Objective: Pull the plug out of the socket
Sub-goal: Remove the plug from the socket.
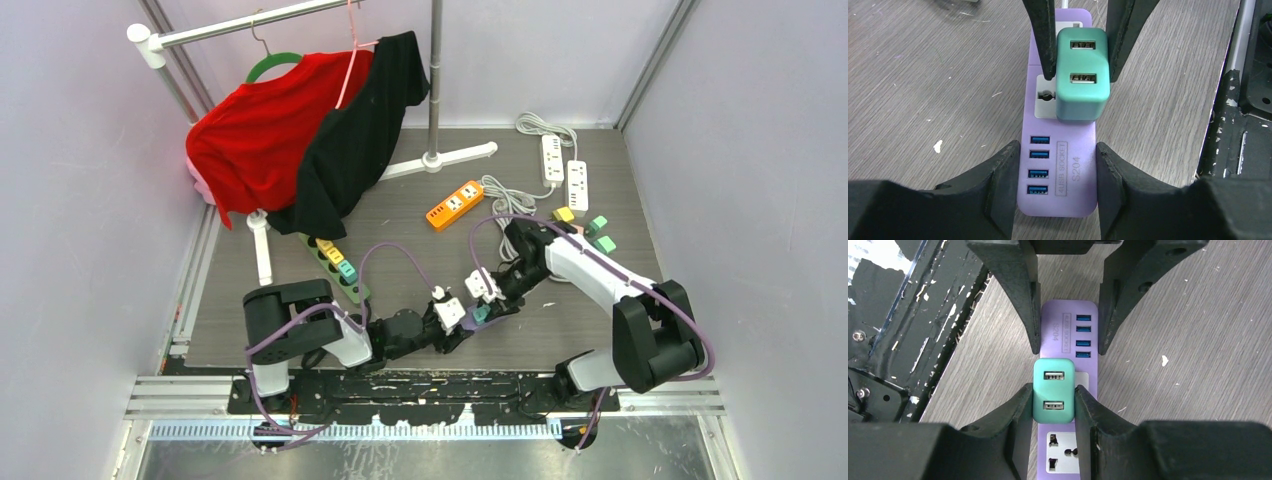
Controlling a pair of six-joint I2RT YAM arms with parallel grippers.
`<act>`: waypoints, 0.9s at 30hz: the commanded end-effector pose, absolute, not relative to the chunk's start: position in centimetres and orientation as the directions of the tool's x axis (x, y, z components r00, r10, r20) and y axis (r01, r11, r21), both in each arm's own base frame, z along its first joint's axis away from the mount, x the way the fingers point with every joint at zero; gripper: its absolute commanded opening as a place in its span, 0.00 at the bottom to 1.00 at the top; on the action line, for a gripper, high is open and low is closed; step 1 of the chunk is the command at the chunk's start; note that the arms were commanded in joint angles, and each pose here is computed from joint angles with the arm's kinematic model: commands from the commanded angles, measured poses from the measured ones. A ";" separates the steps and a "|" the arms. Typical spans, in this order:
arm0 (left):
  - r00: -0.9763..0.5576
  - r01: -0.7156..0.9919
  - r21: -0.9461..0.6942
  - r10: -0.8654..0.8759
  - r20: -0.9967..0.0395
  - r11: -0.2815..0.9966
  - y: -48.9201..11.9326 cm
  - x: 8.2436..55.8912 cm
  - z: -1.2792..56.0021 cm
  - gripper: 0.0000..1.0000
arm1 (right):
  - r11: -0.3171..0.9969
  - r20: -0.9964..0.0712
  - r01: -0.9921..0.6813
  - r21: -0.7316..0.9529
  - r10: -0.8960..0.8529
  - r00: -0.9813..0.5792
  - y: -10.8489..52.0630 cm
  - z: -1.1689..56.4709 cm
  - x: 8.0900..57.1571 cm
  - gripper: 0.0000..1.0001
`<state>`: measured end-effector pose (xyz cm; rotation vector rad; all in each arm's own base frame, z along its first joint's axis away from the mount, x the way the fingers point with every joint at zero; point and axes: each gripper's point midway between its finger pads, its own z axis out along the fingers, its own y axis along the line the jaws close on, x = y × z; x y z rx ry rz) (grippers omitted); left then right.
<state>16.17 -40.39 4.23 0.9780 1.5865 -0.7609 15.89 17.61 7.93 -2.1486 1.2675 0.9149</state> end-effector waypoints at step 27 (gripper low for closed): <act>-0.154 0.865 0.053 0.364 -0.919 0.500 -37.6 16.5 -0.3 0.00 | -0.413 -0.834 -0.910 -0.033 -0.491 0.253 20.2 9.8 15.0 0.01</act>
